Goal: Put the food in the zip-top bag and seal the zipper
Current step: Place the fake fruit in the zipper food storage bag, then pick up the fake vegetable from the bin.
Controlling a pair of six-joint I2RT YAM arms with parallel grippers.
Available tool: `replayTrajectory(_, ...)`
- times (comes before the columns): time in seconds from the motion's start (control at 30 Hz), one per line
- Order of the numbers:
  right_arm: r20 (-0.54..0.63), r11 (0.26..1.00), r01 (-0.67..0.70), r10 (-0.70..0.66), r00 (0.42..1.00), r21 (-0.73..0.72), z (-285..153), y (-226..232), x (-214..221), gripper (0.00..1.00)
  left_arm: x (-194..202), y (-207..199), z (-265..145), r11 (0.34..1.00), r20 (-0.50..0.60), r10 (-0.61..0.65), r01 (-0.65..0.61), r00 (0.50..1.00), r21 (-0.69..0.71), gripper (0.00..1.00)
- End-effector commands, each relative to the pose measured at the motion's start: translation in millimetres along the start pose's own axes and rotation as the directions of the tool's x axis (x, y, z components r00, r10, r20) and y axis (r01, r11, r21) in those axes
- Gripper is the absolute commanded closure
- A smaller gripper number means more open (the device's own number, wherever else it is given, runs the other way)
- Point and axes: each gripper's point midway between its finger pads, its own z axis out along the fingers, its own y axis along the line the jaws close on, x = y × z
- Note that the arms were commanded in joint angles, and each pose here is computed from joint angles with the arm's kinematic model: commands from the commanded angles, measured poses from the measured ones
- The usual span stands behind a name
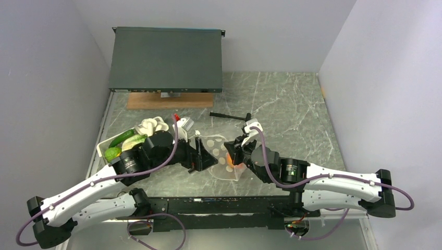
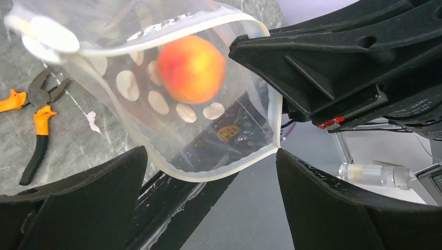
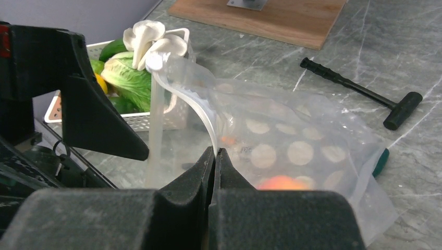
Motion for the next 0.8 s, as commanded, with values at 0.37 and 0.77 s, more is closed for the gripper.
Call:
replayTrajectory(0.37, 0.05, 0.999, -0.048, 0.049, 0.998, -0.004, -0.2, 3.0, -13.1, 1.0, -31.5, 3.1, -53.0, 0.998, 0.203, -0.034, 0.044, 0.979, -0.043, 0.11)
replayTrajectory(0.77, 0.046, 0.999, -0.042, 0.042, 0.998, 0.001, -0.1, 0.8, -9.7, 1.0, -25.8, 98.8, -116.5, 0.829, 0.333, -0.066, 0.238, 0.941, -0.507, 0.01)
